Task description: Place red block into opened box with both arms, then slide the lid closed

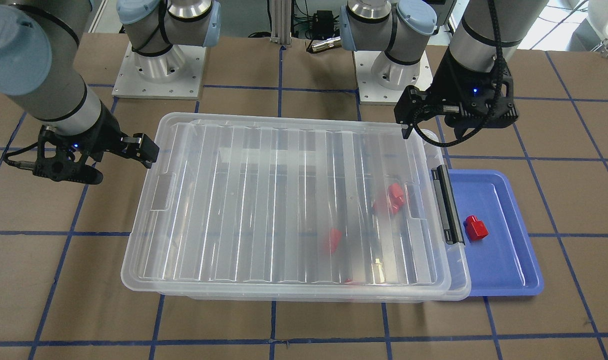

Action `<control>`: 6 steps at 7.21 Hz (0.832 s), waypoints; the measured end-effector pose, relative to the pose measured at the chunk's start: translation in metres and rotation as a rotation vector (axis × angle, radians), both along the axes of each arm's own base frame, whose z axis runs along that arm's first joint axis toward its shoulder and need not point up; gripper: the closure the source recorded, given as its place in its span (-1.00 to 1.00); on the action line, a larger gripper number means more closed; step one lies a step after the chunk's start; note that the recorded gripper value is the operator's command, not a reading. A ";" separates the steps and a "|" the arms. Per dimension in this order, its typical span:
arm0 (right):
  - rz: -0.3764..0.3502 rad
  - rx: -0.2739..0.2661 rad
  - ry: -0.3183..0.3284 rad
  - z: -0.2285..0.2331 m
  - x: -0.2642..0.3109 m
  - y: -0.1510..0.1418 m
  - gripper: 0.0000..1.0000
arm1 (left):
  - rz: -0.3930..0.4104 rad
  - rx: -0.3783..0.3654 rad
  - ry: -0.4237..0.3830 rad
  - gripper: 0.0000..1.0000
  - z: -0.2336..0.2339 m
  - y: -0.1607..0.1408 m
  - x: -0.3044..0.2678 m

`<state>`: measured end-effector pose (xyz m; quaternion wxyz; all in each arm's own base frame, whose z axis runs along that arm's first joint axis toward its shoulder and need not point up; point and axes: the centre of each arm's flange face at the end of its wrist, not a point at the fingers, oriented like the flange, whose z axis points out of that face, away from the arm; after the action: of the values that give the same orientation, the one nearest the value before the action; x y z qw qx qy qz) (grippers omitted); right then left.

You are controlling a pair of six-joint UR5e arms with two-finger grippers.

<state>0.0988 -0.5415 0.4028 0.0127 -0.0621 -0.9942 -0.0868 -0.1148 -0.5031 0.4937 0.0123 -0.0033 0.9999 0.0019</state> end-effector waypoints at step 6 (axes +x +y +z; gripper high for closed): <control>0.011 0.010 0.001 -0.051 -0.002 -0.033 -1.00 | 0.000 0.001 0.000 -1.00 -0.001 -0.001 0.000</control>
<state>0.0966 -0.5749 0.3513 0.0141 -0.0567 -0.9941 -0.0918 -0.1147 -0.5040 0.4928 0.0122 -0.0033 0.9999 0.0026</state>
